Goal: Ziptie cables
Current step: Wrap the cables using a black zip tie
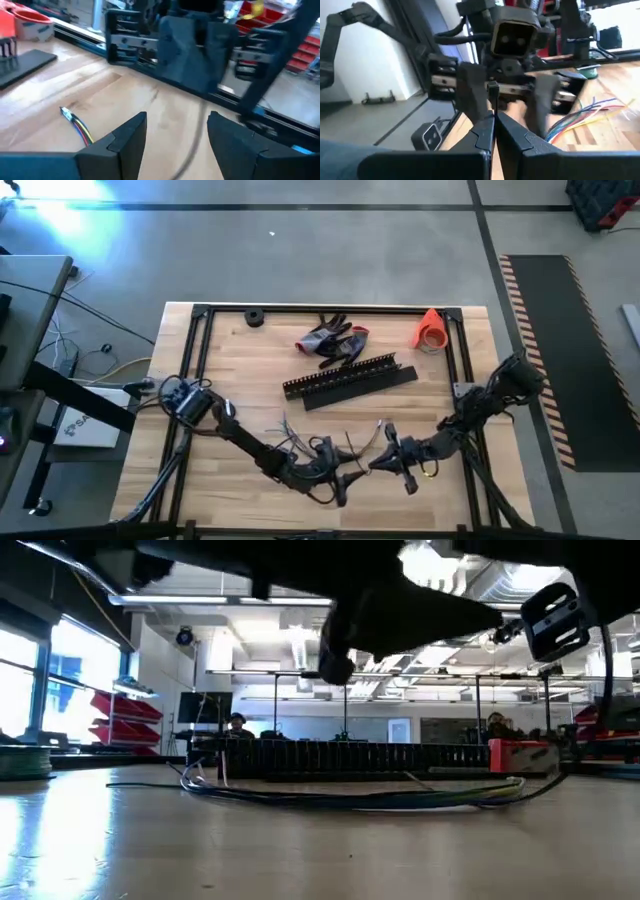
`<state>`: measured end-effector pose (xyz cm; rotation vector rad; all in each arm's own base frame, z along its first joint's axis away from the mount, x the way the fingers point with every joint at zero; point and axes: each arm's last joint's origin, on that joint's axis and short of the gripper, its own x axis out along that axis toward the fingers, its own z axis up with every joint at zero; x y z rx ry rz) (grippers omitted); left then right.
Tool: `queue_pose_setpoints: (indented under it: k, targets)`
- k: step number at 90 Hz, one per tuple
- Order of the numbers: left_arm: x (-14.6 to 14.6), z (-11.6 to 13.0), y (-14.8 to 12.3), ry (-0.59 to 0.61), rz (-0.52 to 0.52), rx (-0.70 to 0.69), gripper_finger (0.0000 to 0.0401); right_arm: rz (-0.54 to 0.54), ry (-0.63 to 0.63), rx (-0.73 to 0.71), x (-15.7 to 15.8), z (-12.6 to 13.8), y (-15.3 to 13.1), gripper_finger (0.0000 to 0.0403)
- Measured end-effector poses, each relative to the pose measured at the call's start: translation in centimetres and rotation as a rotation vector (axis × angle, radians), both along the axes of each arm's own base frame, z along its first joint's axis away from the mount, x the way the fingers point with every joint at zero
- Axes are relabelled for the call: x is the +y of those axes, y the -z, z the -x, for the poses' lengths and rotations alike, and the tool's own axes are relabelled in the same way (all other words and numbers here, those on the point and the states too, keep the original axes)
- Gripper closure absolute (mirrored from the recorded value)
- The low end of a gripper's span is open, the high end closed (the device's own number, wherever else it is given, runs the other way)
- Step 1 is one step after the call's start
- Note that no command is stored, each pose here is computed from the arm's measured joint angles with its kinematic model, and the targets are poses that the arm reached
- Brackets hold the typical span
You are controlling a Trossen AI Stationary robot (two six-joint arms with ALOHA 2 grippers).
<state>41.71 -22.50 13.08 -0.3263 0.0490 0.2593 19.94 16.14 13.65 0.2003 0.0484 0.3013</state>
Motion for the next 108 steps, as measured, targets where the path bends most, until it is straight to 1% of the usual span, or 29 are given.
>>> queue_pose_setpoints:
  k: [9, 24, 41, 60, 77, 91, 108]
  targets:
    - [-0.2, -0.7, 0.1, -0.027, -0.021, -0.006, 0.0211, -0.009, 0.001, 0.01, -0.1, -0.1, 0.1, 0.0403]
    - [-0.2, -1.1, -0.3, -0.022, -0.037, -0.011, 0.0215, 0.002, 0.007, 0.022, -0.1, -0.1, 0.2, 0.0403]
    - [-0.2, -1.2, -0.4, 0.01, 0.022, -0.026, 0.0223, -0.004, 0.137, 0.015, -0.5, -0.1, 0.2, 0.0403]
    - [0.2, -1.2, -0.4, -0.081, 0.015, -0.03, 0.0224, -0.023, 0.147, 0.023, -0.4, -0.1, 0.2, 0.0403]
    - [0.8, -1.5, -0.4, -0.093, 0.011, -0.029, 0.0229, -0.021, 0.151, 0.028, -0.4, -0.1, 0.3, 0.0403]
    - [1.0, -1.7, -0.5, -0.086, 0.012, -0.031, 0.0257, -0.02, 0.163, 0.028, -0.5, -0.1, 0.3, 0.0403]
    - [1.0, -1.7, -0.4, -0.075, -0.002, -0.026, 0.0323, -0.016, 0.174, 0.027, -0.2, 0.1, 0.3, 0.0403]
